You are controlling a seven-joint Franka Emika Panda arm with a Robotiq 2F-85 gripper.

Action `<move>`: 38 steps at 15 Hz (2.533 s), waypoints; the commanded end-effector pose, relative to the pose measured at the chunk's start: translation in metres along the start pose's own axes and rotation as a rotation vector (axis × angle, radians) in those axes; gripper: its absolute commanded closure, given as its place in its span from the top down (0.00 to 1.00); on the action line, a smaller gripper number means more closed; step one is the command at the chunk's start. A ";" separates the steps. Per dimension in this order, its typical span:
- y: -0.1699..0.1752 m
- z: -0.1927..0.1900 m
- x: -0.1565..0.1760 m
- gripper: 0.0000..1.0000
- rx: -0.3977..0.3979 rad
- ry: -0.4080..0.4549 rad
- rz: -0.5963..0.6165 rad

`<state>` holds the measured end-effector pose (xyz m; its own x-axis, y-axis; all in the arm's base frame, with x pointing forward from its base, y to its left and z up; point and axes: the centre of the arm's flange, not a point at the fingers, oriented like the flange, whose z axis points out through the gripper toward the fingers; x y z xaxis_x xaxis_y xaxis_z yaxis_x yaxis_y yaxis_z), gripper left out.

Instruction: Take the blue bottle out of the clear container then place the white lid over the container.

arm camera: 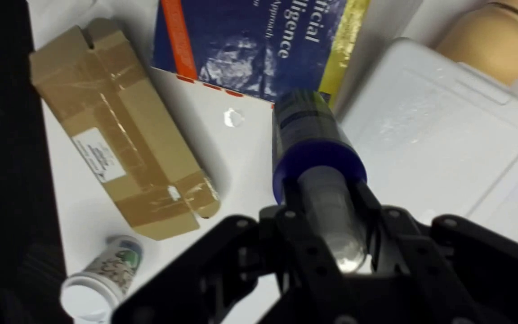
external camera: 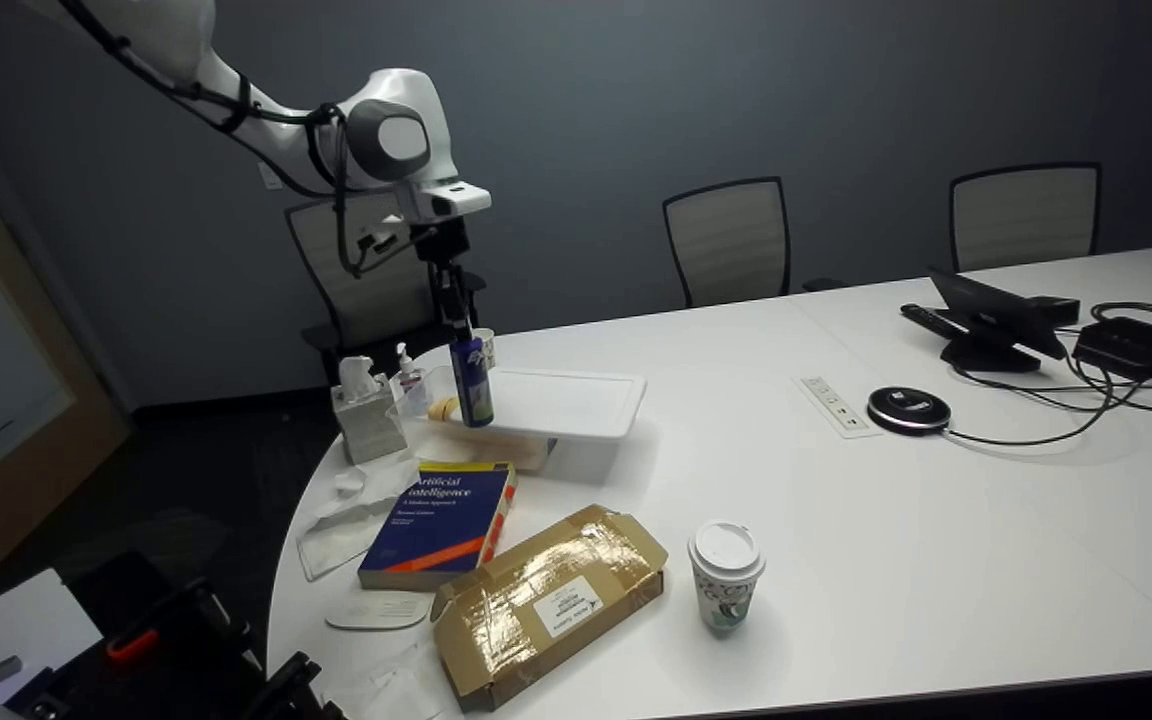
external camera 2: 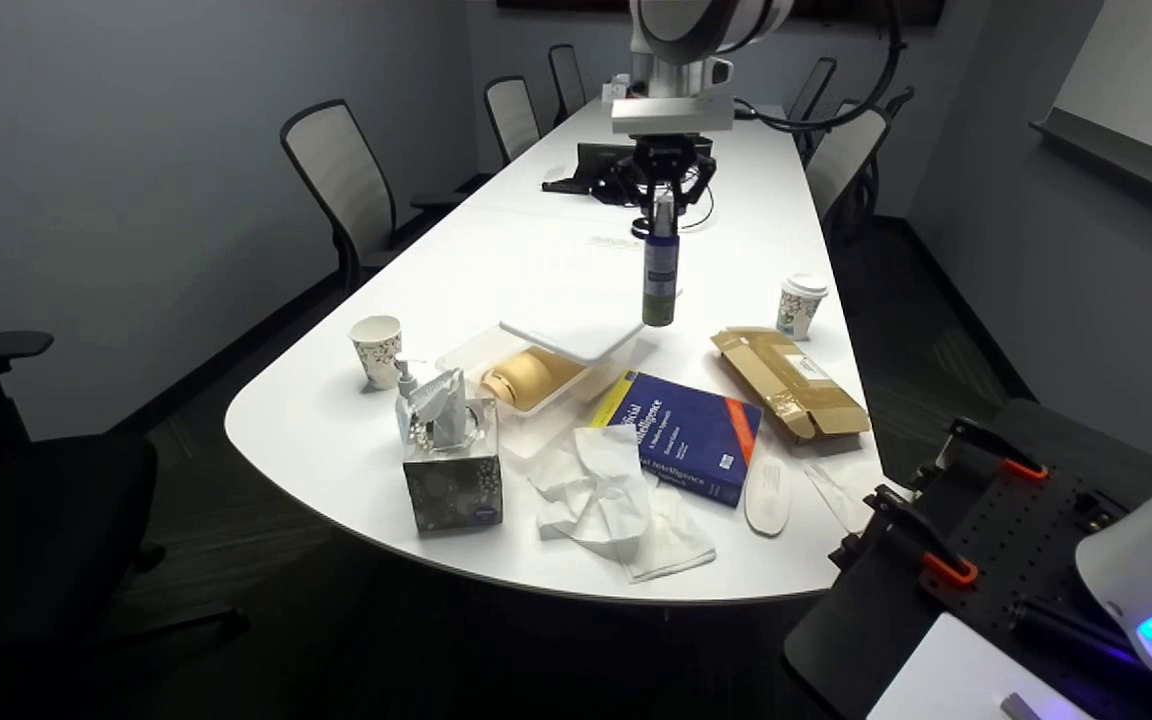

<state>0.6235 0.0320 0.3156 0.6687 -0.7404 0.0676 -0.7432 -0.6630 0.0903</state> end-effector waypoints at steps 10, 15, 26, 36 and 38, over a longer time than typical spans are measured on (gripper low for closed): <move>0.108 0.109 0.006 0.08 -0.023 0.056 0.353; 0.106 0.133 0.027 0.08 0.027 0.089 0.369; 0.086 0.126 0.037 0.93 0.053 0.103 0.381; -0.033 0.069 0.009 1.00 0.170 0.107 -0.105; -0.060 0.079 0.001 1.00 0.190 0.099 -0.227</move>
<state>0.6363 0.0426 0.2488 0.7168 -0.6713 0.1886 -0.6708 -0.7377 -0.0763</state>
